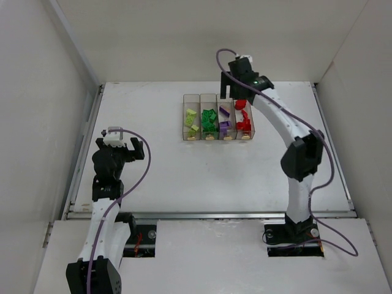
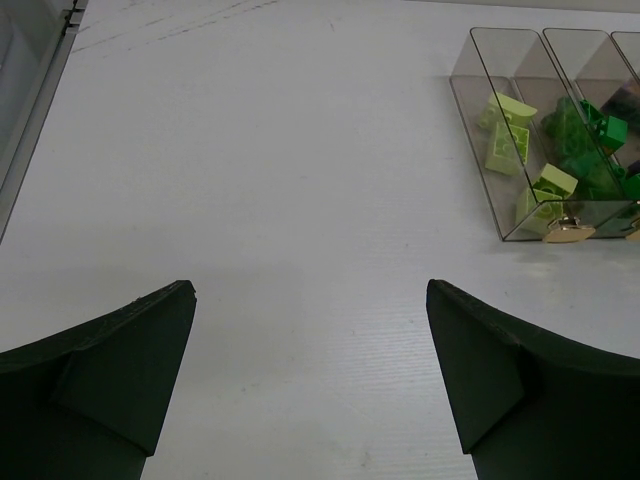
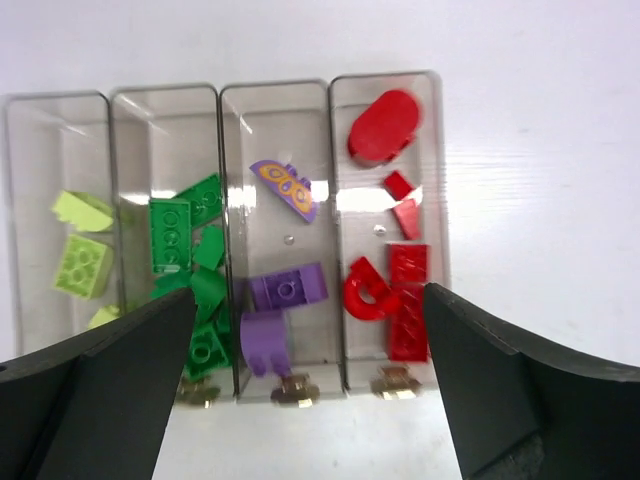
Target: Sort the legos into containers by color
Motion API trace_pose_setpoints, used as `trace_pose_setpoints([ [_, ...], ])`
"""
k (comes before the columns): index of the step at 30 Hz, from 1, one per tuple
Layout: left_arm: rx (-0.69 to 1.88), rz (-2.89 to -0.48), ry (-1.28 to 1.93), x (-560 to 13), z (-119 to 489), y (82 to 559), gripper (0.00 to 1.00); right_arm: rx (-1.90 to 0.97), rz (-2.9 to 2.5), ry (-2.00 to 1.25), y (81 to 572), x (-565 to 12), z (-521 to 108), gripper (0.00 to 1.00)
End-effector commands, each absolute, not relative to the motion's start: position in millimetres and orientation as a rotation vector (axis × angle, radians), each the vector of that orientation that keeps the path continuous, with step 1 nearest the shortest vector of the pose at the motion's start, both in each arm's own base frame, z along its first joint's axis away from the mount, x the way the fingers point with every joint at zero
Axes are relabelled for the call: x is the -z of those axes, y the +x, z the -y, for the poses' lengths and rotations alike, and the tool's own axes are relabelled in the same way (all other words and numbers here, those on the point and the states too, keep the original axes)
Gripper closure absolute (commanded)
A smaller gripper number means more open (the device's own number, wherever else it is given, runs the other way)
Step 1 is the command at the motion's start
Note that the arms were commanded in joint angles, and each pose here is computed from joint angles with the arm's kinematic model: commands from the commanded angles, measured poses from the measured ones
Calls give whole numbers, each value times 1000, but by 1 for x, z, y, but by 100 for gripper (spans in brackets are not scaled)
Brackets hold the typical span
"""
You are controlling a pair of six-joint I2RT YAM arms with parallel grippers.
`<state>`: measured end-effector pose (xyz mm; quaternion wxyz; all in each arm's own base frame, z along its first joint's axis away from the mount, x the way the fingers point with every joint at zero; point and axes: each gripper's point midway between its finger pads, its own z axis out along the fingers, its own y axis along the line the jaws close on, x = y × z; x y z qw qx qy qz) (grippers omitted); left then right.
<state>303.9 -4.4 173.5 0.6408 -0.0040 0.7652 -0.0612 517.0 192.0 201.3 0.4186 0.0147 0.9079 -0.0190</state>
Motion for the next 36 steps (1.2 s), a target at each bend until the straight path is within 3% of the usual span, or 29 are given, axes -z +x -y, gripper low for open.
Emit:
trace_pose_setpoints([
  [1,131,-1679,-3,-197,3,309,1,1,-2039,185,503,-306,-154,0],
  [9,140,-1679,5,-198,5,309,1,245,-1934,655,457,-308,32,0],
  [14,140,-1679,5,-198,5,309,1,263,-1883,955,415,-283,104,0],
  [28,148,-1679,12,-198,7,307,1,328,-2071,977,410,-245,109,0],
  [36,147,-1670,13,-201,7,307,1,266,-2043,928,409,-255,103,0],
])
